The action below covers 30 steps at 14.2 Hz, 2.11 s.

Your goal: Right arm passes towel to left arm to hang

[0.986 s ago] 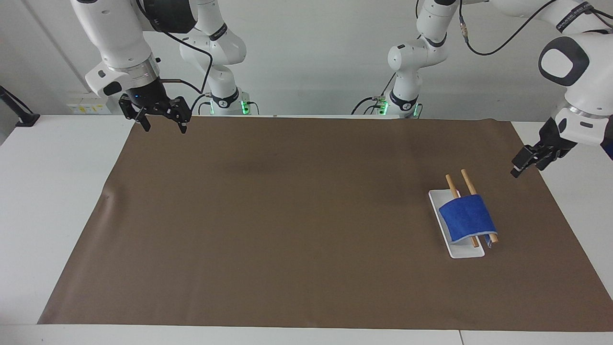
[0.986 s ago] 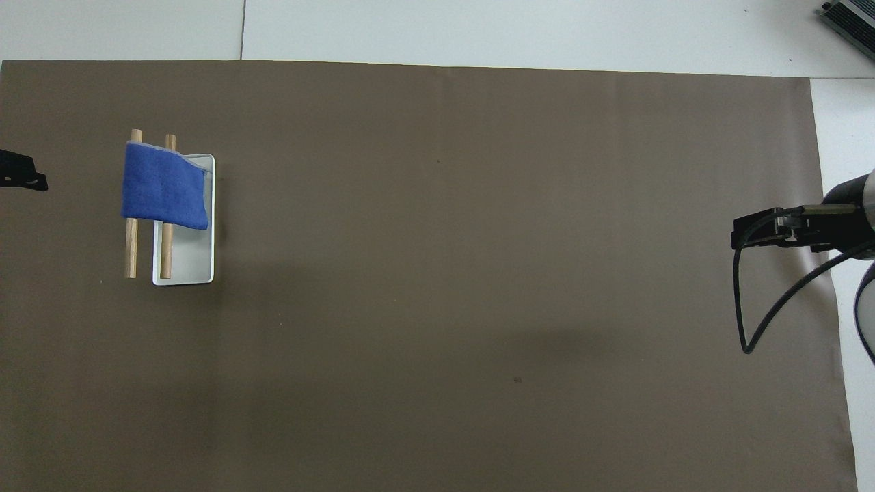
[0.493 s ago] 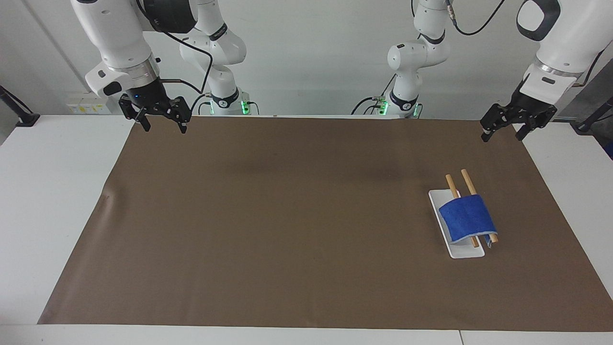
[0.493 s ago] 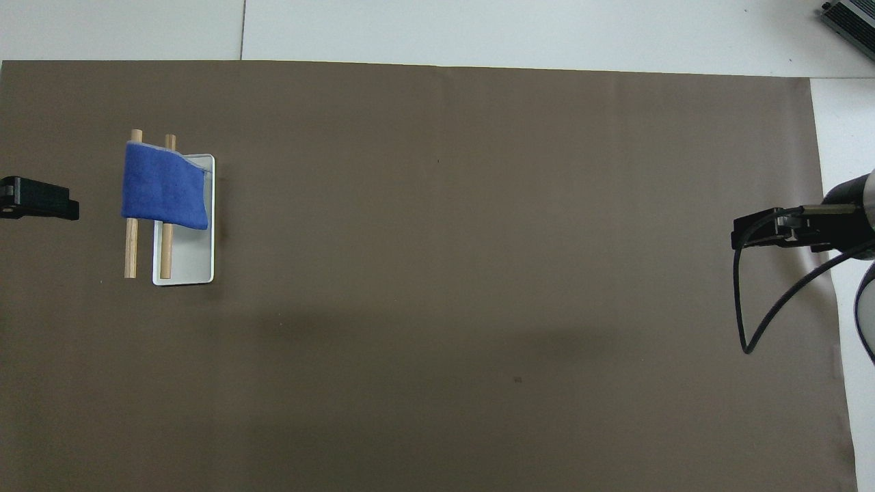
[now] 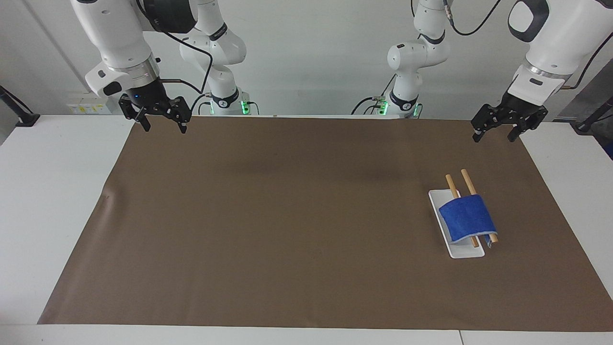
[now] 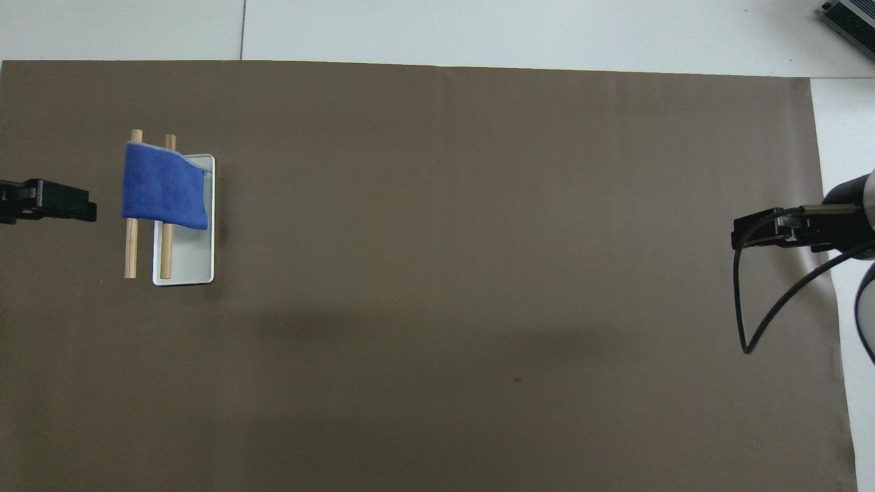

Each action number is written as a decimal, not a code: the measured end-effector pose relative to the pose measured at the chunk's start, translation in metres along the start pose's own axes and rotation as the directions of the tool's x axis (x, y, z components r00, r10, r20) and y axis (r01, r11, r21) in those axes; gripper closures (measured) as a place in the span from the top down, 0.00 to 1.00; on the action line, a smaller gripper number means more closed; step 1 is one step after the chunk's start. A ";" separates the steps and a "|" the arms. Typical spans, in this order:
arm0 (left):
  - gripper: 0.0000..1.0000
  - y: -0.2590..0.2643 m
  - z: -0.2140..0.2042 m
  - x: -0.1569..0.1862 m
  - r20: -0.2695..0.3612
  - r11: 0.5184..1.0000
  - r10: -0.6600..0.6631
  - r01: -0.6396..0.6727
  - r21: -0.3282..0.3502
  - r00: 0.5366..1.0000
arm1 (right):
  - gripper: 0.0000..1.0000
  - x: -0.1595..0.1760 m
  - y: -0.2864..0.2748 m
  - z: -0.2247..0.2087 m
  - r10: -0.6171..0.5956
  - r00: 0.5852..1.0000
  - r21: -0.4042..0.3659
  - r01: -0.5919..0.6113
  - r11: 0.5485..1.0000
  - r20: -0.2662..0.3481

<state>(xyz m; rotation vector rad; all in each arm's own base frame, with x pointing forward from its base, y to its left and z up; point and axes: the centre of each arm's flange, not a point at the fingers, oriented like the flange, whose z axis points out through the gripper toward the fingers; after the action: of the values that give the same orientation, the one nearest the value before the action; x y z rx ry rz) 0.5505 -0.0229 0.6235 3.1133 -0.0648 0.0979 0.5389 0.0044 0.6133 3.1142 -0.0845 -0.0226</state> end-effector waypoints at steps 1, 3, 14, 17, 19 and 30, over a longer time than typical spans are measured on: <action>1.00 0.004 0.000 0.000 0.000 1.000 0.007 -0.007 0.000 1.000 | 1.00 0.000 0.000 0.000 0.000 1.000 0.000 0.000 1.000 0.000; 1.00 0.007 0.000 0.000 0.000 1.000 0.013 -0.013 -0.001 1.000 | 1.00 0.000 0.000 0.000 0.000 1.000 0.000 0.000 1.000 0.000; 1.00 0.005 0.021 -0.001 0.014 1.000 0.014 -0.014 -0.012 1.000 | 1.00 0.000 0.000 0.000 0.000 1.000 0.000 0.000 1.000 0.000; 1.00 -0.001 0.023 0.000 0.007 1.000 0.018 -0.018 0.023 1.000 | 1.00 0.000 0.000 0.000 0.000 1.000 0.000 0.000 1.000 0.000; 1.00 -0.001 0.023 0.001 -0.003 0.998 0.030 -0.030 0.053 1.000 | 1.00 0.000 0.000 0.000 0.000 1.000 0.000 0.000 1.000 0.000; 1.00 -0.004 0.022 0.002 -0.007 0.998 0.028 -0.027 0.062 1.000 | 1.00 0.000 0.000 0.000 0.000 1.000 0.000 0.000 1.000 0.000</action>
<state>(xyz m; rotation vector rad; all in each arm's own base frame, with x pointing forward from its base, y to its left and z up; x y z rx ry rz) 0.5536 -0.0195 0.6015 3.1739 -0.1068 0.1154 0.5389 0.0044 0.6134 3.1142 -0.0845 -0.0226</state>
